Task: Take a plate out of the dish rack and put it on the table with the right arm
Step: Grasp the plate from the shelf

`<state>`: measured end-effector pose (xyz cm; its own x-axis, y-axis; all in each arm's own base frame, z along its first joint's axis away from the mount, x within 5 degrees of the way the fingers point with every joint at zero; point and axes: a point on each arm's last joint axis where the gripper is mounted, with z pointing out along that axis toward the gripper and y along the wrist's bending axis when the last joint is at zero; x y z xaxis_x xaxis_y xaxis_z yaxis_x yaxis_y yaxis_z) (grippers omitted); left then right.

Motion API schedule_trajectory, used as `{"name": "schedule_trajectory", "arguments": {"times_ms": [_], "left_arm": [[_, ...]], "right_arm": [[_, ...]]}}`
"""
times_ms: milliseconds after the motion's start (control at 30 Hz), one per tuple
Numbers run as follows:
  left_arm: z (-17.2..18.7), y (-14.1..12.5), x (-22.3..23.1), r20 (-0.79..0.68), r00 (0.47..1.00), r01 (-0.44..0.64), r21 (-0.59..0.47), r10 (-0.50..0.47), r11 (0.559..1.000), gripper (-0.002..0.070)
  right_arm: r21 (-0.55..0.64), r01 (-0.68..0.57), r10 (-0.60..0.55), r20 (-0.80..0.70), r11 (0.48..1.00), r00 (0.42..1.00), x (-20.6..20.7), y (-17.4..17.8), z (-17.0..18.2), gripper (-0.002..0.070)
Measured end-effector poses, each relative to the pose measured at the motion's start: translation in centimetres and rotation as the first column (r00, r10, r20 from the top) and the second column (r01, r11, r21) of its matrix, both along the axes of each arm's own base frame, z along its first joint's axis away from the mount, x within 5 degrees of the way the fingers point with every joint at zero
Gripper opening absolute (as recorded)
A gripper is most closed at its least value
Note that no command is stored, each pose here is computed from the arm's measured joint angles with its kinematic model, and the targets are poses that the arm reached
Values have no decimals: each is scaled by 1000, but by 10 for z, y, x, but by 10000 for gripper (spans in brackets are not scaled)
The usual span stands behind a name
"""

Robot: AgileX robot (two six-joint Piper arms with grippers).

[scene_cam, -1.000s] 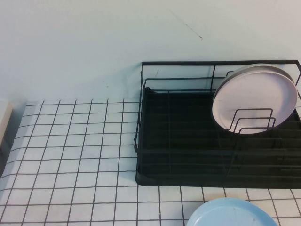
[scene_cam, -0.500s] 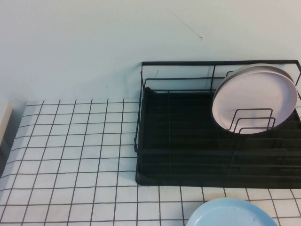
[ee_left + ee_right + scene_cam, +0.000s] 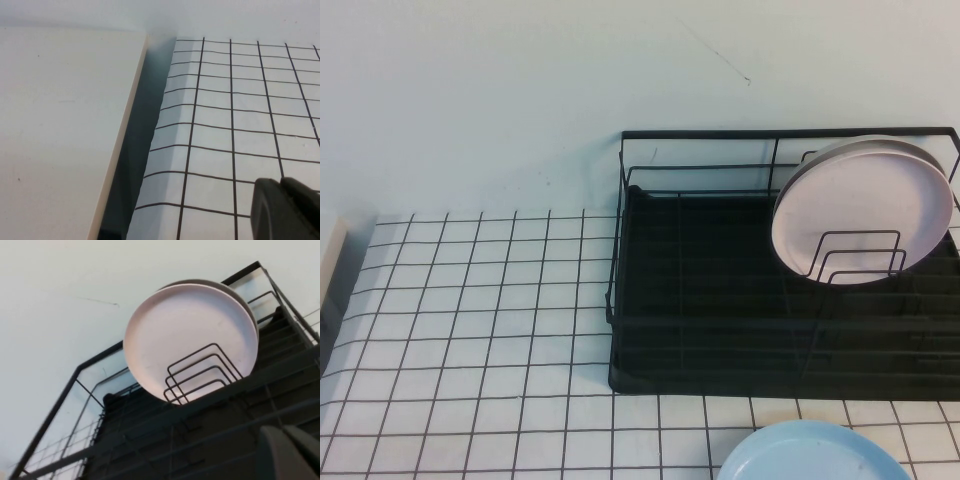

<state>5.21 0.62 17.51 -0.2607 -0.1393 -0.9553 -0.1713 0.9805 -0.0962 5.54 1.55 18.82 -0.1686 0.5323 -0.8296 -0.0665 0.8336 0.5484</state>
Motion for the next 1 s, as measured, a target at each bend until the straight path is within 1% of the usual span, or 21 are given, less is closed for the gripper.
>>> {"name": "schedule_trajectory", "arguments": {"times_ms": [33, 100, 167, 267, 333, 367, 400, 433, 500, 533, 600, 633, 700, 733, 833, 1000], "left_arm": [[0, 0, 0, 0, 1000, 0, 0, 0, 1000, -3], [0, 0, 0, 0, 1000, 0, 0, 0, 1000, -3], [0, 0, 0, 0, 1000, 0, 0, 0, 1000, -3], [0, 0, 0, 0, 1000, 0, 0, 0, 1000, -3], [0, 0, 0, 0, 1000, 0, 0, 0, 1000, -3], [0, 0, 0, 0, 1000, 0, 0, 0, 1000, -3], [0, 0, 0, 0, 1000, 0, 0, 0, 1000, -3], [0, 0, 0, 0, 1000, 0, 0, 0, 1000, -3], [0, 0, 0, 0, 1000, 0, 0, 0, 1000, -3], [0, 0, 0, 0, 1000, 0, 0, 0, 1000, -3], [0, 0, 0, 0, 1000, 0, 0, 0, 1000, -3], [0, 0, 0, 0, 1000, 0, 0, 0, 1000, -3], [0, 0, 0, 0, 1000, 0, 0, 0, 1000, -3], [0, 0, 0, 0, 1000, 0, 0, 0, 1000, -3], [0, 0, 0, 0, 1000, 0, 0, 0, 1000, -3], [0, 0, 0, 0, 1000, 0, 0, 0, 1000, -3]], "right_arm": [[5, 0, 0, 4, 1000, 1000, 0, 0, 0, -2], [54, -12, 12, 7, 998, 1000, 0, 2, 1, -2], [53, -56, 57, -4, 997, 998, -1, 6, 3, -2], [-44, -182, 181, -36, 982, 983, -4, 15, 22, -2], [-123, -279, 272, -68, 953, 960, -3, 22, 46, -2], [-167, -330, 317, -98, 929, 943, -1, 25, 60, -2], [-199, -352, 335, -114, 915, 935, 2, 26, 70, -2], [-256, -442, 403, -192, 859, 895, 9, 30, 86, -2], [-351, -572, 485, -309, 741, 818, 20, 33, 111, -2], [-392, -646, 528, -375, 655, 762, 27, 34, 123, -2], [-457, -767, 597, -485, 450, 639, 42, 35, 145, -2], [-489, -791, 618, -507, 369, 601, 48, 34, 157, -2], [-552, -798, 642, -526, 241, 558, 68, 33, 175, -2], [-572, -794, 648, -528, 206, 548, 77, 33, 182, -2], [-601, -786, 646, -544, 145, 535, 103, 30, 195, -2], [-612, -786, 594, -600, 90, 536, 145, 22, 209, 3]]}}
